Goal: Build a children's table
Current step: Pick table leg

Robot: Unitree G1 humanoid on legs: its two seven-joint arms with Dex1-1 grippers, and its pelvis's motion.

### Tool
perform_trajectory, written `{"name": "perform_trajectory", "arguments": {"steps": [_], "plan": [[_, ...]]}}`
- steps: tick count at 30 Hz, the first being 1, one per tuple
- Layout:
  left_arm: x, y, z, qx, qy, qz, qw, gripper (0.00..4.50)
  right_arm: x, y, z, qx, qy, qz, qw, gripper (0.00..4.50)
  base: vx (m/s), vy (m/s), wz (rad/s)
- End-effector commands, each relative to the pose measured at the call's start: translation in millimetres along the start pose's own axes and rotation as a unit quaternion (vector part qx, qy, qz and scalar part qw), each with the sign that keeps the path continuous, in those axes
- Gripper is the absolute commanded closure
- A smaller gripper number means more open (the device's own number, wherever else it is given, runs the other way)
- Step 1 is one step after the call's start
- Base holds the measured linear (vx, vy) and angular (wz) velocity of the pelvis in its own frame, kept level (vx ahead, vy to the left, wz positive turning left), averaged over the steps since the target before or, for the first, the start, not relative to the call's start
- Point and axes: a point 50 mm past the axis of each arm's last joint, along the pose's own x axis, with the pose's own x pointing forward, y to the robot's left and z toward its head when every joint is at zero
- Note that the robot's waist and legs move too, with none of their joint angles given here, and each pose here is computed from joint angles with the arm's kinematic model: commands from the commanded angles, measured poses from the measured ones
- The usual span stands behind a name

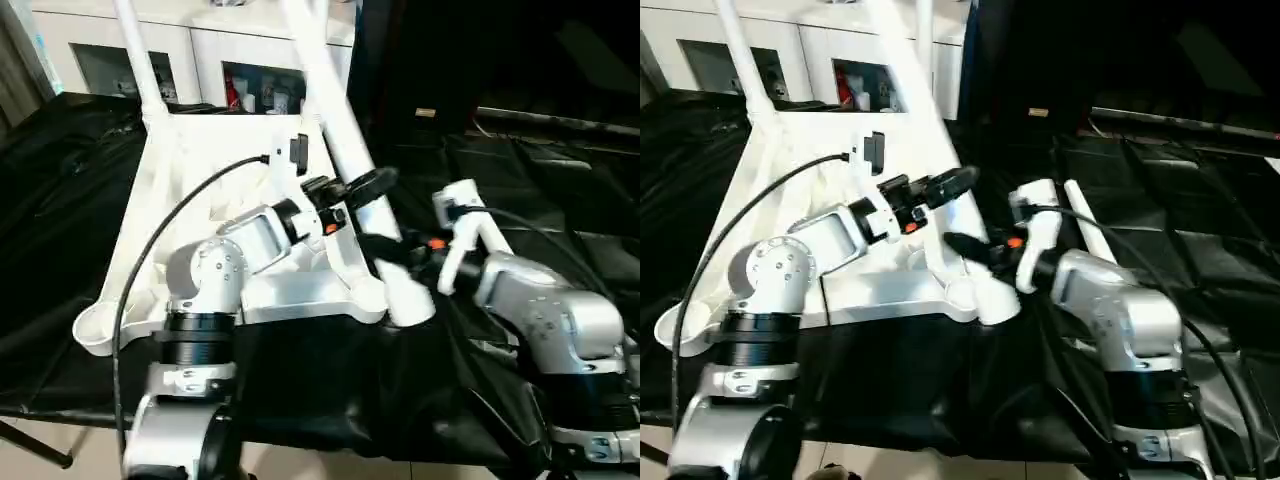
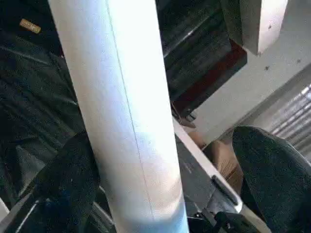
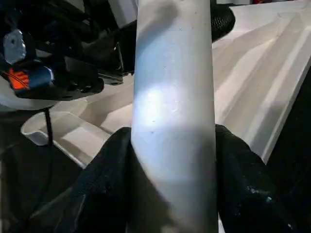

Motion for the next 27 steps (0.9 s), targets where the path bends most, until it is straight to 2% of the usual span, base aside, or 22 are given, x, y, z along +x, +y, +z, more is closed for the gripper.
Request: {"name": "perform_trajectory", "arguments": {"steps": [1,2,4,5,7,8,11,14,16,21,23,27], "plan": [[4,-13.4,1.8,0.009,0.007,-0.026,1.0,0.06,5.5,0.9,3.4,-0.014,0.001,-0.002,1.0,2.63,0.0,0.0,0.0],[3,-11.6,1.1,0.014,0.012,-0.016,1.0,0.34,8.6,0.8,5.2,-0.017,-0.001,-0.007,1.0,2.64,0.0,0.0,0.0],[2,-10.3,0.8,0.015,0.014,-0.01,1.0,0.4,9.9,0.4,6.2,-0.019,-0.002,-0.012,1.0,2.64,0.0,0.0,0.0],[2,-2.3,-2.2,0.032,0.027,0.031,0.999,0.44,13.7,-5.8,4.7,-0.037,0.004,-0.049,0.998,2.64,0.0,0.0,0.0],[2,-0.4,-3.3,0.037,0.03,0.041,0.998,0.53,14.8,-6.8,3.0,-0.044,0.008,-0.055,0.997,2.64,0.0,0.0,0.0],[3,-1.0,-4.6,0.029,0.03,0.043,0.998,0.79,17.8,-4.3,0.8,-0.053,0.013,-0.053,0.997,2.64,0.0,0.0,0.0],[5,-2.0,-5.3,0.025,0.03,0.045,0.998,0.9,22.4,-0.2,2.5,-0.049,0.004,-0.048,0.998,2.64,0.0,0.0,0.0],[5,-1.2,-5.6,0.021,0.028,0.051,0.998,1.22,24.5,-0.1,2.5,-0.051,0.005,-0.05,0.997,2.64,0.0,0.0,0.0],[5,1.8,-3.6,0.015,0.018,0.063,0.998,1.28,28.0,1.3,1.8,-0.062,0.009,-0.046,0.997,2.64,0.0,0.0,0.0],[5,2.7,0.7,0.006,0.001,0.066,0.998,1.69,30.2,-2.2,-1.9,-0.065,0.016,-0.063,0.996,2.64,0.0,0.0,0.0],[5,3.2,1.4,0.008,-0.004,0.067,0.998,1.98,31.1,-1.3,-2.0,-0.068,0.017,-0.059,0.996,2.64,0.0,0.0,0.0],[5,3.0,2.6,0.012,-0.006,0.065,0.998,2.18,32.3,-0.7,-0.7,-0.073,0.016,-0.059,0.995,2.64,0.0,0.0,0.0]]}}
